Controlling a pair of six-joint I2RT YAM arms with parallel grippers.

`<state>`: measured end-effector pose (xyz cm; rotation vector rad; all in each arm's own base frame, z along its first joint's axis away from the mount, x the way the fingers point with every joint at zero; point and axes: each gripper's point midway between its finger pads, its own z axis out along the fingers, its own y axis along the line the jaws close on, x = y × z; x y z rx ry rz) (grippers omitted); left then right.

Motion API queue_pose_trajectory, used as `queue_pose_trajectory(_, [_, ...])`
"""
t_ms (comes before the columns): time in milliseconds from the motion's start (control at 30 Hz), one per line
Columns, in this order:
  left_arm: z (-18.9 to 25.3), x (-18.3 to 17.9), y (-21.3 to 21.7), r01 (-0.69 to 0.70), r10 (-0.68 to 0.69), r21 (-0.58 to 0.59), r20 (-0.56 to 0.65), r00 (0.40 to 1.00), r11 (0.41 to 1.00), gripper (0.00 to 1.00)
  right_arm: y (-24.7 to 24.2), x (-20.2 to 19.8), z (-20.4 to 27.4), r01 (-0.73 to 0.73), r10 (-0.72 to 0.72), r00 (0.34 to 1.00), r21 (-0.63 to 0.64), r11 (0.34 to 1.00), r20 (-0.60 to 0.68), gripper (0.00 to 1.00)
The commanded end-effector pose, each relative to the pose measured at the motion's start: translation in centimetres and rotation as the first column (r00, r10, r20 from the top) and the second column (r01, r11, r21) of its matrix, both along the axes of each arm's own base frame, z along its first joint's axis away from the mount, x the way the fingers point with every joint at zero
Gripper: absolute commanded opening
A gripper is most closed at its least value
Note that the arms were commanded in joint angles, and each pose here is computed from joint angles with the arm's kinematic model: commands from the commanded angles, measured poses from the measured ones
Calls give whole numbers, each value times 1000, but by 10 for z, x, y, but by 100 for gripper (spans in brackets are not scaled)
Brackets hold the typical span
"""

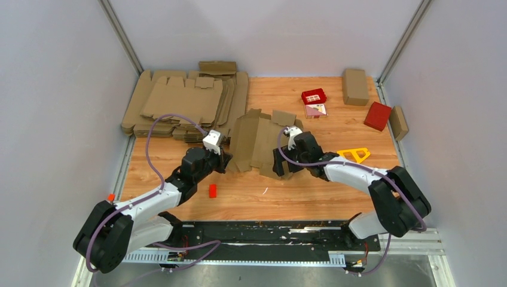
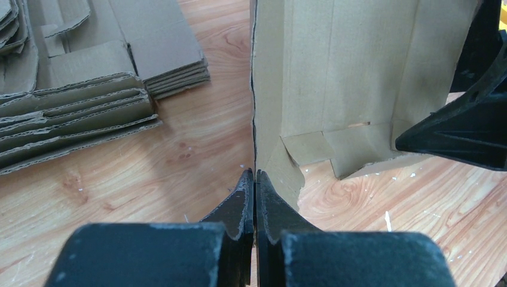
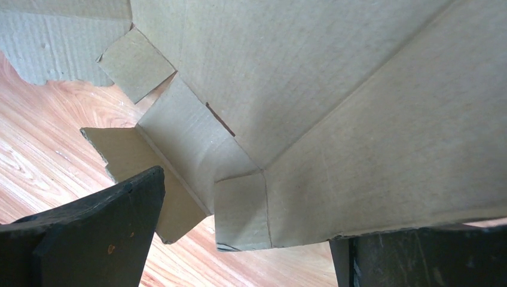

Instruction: Fold the paper box

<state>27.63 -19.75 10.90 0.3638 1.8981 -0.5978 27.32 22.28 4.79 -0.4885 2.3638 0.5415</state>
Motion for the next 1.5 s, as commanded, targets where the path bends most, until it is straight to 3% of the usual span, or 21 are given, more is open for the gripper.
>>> queue_pose_trajectory(0, [20,5,-6,22,-20,-17,60,998,1000,0,14,2,5,-52,53,998,-30,998,35,99])
queue_pose_trajectory(233, [21,6,-2,-5,7,-27,63,998,1000,0,26,-21,8,-116,123,989,-90,989,76,100])
queue_pose_trajectory(600, [27,-3,-18,87,-81,-83,76,994,993,0,13,-17,-17,-28,53,996,-316,948,70,100])
queue_pose_trajectory(867, [39,-15,-28,174,-159,-118,128,979,978,0,33,-9,23,-19,30,992,-90,996,124,100])
queue_pose_trajectory(1067, [43,-22,-34,222,-203,-124,151,968,967,0,20,12,36,64,-68,996,67,996,65,100])
queue_pose_trajectory(1333, [48,-35,-55,336,-312,-146,167,935,930,0,17,24,25,87,-88,996,99,991,4,90])
queue_pose_trajectory(1467, [48,-41,-63,381,-357,-152,166,919,912,0,18,24,27,85,-87,996,113,990,16,77])
